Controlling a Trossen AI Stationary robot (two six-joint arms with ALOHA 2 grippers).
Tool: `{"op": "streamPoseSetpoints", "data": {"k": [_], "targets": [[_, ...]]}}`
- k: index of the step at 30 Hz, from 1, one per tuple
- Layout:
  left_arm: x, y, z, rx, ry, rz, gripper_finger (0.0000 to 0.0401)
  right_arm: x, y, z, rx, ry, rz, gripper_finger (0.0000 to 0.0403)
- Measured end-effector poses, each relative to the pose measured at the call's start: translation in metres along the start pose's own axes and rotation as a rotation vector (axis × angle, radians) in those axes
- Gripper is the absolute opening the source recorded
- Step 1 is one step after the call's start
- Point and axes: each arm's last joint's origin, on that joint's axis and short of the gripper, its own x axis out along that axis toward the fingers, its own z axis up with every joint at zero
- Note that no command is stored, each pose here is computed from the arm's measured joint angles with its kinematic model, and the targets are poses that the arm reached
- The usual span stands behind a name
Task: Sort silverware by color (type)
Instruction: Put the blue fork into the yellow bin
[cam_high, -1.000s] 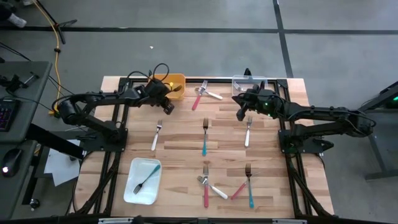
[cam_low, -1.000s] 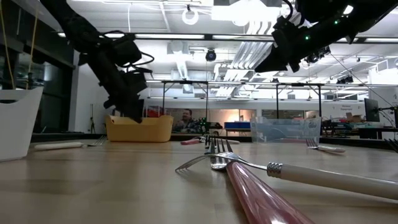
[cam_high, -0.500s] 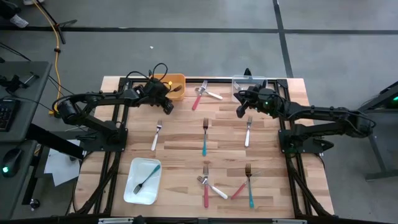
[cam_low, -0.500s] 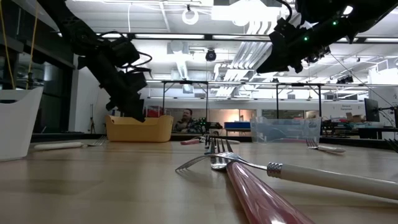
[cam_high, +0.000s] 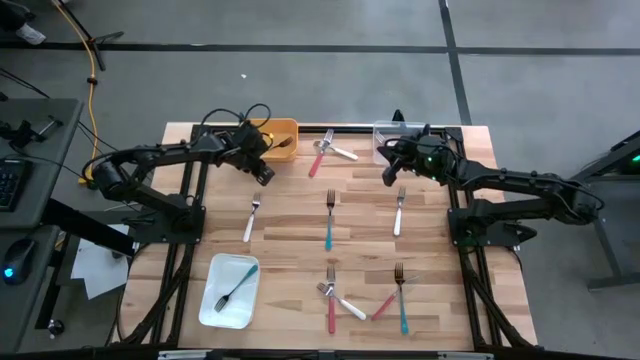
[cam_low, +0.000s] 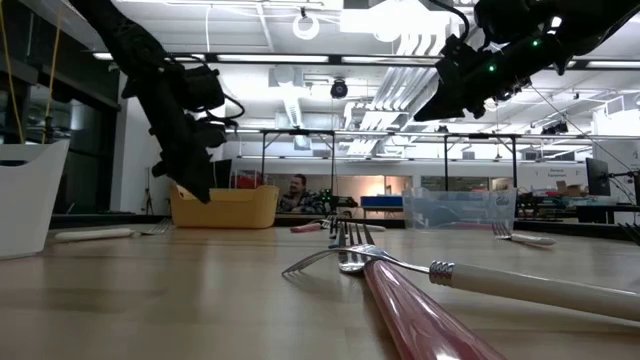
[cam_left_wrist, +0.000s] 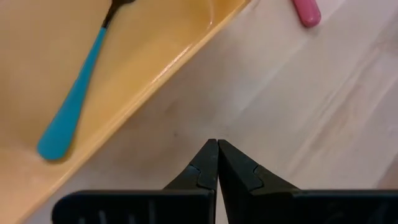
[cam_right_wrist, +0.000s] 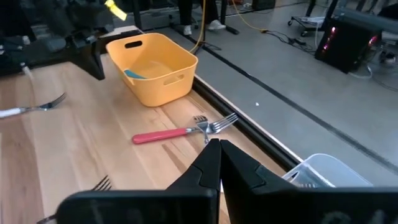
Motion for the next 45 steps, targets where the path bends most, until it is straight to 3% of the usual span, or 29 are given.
{"op": "streamPoseSetpoints", "data": {"k": [10,28,35,45], "targets": [[-0.013,-0.004,0.017,0.001,-0.006,0.0,0.0001,0.0,0.001,-0.004,-0.035,0.037,0.022,0.0],[-0.014,-0.002,0.009,-0.014,0.079,0.066,0.0001,0.001,0.001,-0.005,-0.043,0.046,0.026,0.0],[-0.014,-0.002,0.008,-0.023,0.082,0.067,0.0001,0.024,0.011,-0.013,-0.05,0.048,0.228,0.0],[-0.014,-0.002,0.008,-0.034,0.087,0.064,0.0001,0.048,0.016,-0.027,-0.049,0.074,0.245,0.0]]}}
